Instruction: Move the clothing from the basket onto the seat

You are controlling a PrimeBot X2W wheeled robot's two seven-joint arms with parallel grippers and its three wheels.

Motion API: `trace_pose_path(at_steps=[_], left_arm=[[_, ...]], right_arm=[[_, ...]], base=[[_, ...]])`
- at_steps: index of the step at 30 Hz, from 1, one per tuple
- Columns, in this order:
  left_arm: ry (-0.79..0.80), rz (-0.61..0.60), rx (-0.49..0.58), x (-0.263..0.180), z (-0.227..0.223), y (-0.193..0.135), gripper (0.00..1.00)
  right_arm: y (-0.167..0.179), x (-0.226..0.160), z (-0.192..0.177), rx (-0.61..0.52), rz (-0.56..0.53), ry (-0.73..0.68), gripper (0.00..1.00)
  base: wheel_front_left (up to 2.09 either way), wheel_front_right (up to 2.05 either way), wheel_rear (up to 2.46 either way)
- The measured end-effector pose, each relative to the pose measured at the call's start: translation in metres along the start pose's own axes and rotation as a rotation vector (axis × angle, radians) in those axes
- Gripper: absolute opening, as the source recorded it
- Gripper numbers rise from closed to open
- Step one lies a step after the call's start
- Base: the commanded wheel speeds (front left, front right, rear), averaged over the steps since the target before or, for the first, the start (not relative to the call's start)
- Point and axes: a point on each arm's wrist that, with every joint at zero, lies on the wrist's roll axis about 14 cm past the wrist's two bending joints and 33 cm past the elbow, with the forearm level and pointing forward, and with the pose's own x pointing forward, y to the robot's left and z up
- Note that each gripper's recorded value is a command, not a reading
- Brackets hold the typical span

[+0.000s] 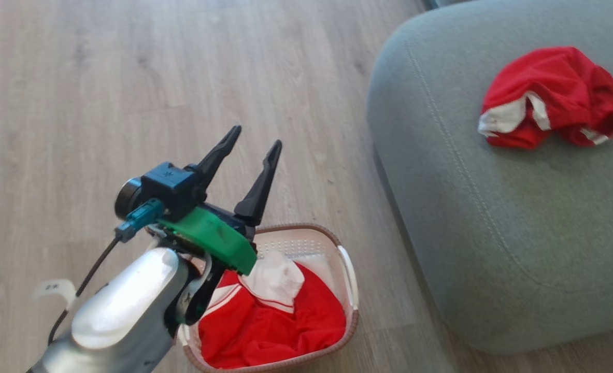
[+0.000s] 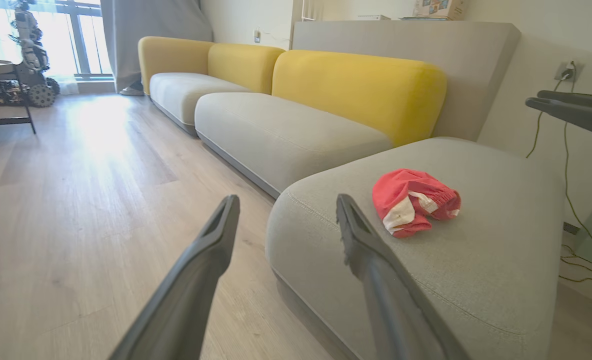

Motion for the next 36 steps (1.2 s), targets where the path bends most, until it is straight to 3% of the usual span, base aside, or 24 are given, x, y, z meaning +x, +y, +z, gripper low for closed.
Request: trace_pose_path(at_steps=[17,27,36], left_arm=[[-0.007,0.382,0.009,-0.091,0.007,0.079,1.0],[-0.031,0.547,0.035,-0.139,0.01,0.103,1.0],[-0.048,0.629,0.093,-0.166,0.011,0.109,1.0]], right_arm=[[0.101,-0.045,0.01,0.215,0.057,-0.245,1.0],[0.158,-0.059,-0.028,0.319,0.127,-0.189,1.0],[0.176,-0.067,-0.037,0.345,0.156,-0.178,1.0]], base=[[0.0,0.0,0.0],[0.0,0.0,0.0],[0.0,0.0,0.0]])
